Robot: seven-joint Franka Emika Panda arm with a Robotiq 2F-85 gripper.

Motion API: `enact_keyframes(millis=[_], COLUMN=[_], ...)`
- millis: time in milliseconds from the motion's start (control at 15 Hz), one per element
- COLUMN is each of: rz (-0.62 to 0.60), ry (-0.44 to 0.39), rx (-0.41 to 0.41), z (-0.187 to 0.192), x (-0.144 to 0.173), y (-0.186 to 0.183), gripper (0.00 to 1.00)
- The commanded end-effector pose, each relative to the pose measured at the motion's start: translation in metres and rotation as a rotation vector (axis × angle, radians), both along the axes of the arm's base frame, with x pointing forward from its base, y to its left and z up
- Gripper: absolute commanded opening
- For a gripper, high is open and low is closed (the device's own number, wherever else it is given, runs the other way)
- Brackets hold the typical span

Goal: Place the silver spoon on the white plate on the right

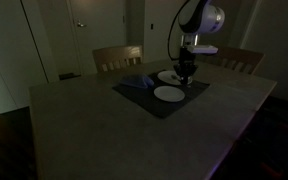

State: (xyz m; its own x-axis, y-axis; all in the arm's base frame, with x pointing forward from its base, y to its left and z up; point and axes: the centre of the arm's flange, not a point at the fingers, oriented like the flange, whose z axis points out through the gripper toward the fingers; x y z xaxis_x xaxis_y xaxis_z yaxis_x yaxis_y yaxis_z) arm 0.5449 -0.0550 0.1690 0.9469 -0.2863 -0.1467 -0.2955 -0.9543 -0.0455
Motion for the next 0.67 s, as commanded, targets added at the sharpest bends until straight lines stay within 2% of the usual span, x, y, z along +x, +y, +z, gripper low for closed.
enact_keyframes(millis=[0,67,333,600], rz=[0.019,0.020,0.023,0.002], ry=[0.005,0.006,-0.006,-0.038], rx=[0.001,-0.001,-0.010,-0.019], z=[-0.005,-0.004,0.015,0.058], x=[0.000,-0.002,-0.006,-0.017], y=[0.006,0.006,0.008,0.017], gripper=[0.23,0.43,0.70,0.98])
